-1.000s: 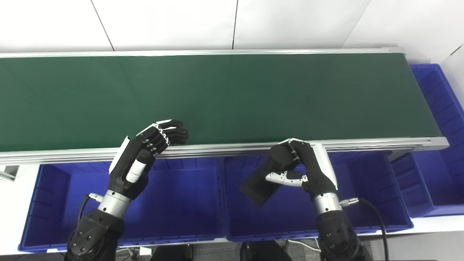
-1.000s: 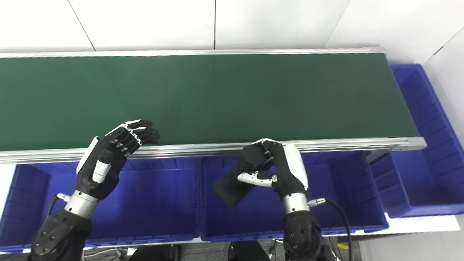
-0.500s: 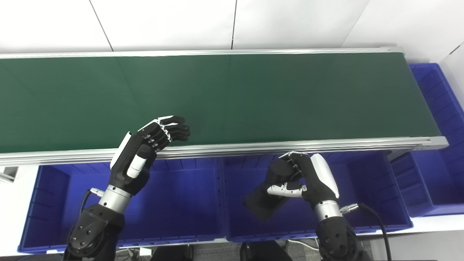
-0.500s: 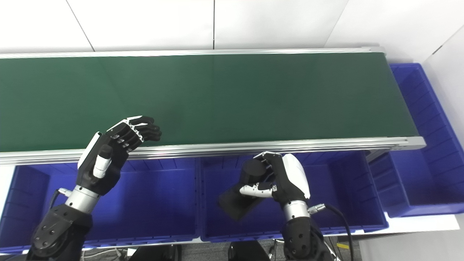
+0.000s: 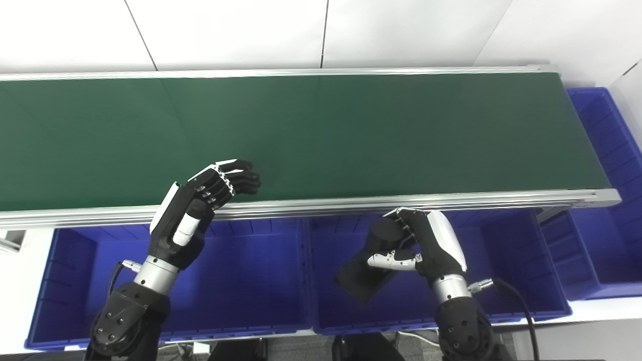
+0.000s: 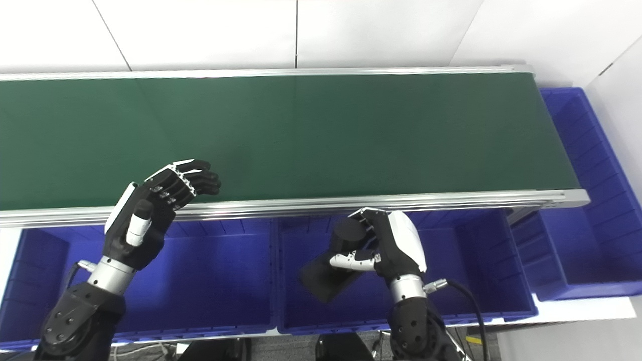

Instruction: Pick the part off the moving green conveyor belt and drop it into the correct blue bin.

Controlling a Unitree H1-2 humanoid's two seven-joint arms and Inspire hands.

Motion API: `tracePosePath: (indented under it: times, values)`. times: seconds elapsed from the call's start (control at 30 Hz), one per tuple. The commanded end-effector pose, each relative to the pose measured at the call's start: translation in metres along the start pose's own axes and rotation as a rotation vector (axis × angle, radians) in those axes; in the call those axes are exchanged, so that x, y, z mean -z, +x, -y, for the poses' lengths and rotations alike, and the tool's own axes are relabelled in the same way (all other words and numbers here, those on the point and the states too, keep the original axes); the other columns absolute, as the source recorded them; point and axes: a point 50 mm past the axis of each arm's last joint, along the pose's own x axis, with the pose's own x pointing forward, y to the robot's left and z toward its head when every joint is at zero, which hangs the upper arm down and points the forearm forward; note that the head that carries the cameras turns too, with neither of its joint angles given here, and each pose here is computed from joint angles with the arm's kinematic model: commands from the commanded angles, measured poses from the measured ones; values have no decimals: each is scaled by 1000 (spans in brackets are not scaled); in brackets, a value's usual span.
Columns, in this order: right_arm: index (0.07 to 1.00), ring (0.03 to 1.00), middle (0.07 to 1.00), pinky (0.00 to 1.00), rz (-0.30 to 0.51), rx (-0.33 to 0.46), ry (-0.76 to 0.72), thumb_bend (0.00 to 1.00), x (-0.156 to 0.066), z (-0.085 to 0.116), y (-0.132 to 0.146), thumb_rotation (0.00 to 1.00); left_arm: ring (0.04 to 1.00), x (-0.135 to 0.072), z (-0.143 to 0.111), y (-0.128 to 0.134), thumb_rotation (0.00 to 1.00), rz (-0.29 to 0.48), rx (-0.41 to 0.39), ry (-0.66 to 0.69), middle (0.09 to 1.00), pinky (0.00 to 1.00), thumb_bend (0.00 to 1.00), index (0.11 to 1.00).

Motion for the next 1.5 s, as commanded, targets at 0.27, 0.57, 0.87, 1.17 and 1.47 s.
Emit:
tracePosePath:
  times: [0.27, 0.57, 0.87, 1.17, 1.47]
  values:
    - [594, 632, 661, 533, 66, -33, -24, 654, -10, 8, -4, 134, 682, -14, -2, 3, 808, 46, 22, 22, 687, 681, 851, 720]
    - [849, 818, 842, 708, 76, -151, -130, 829, -14, 12, -7, 581, 684, -14, -1, 3, 809, 44, 24, 23, 688, 684, 855, 723]
    - [833, 775, 814, 677, 105, -124, -99, 835, -13, 13, -9, 598, 687, -13, 0, 2, 819, 44, 28, 25, 689, 683, 853, 727]
    - [796, 731, 779, 664, 209, -32, 71, 824, -16, 13, -11, 551, 689, -11, 2, 1, 818, 41, 22, 22, 691, 684, 847, 728]
    - [803, 735, 774, 672, 377, -93, 328, 819, -28, 5, -14, 608, 699, -5, 5, -4, 825, 40, 14, 25, 697, 691, 833, 731]
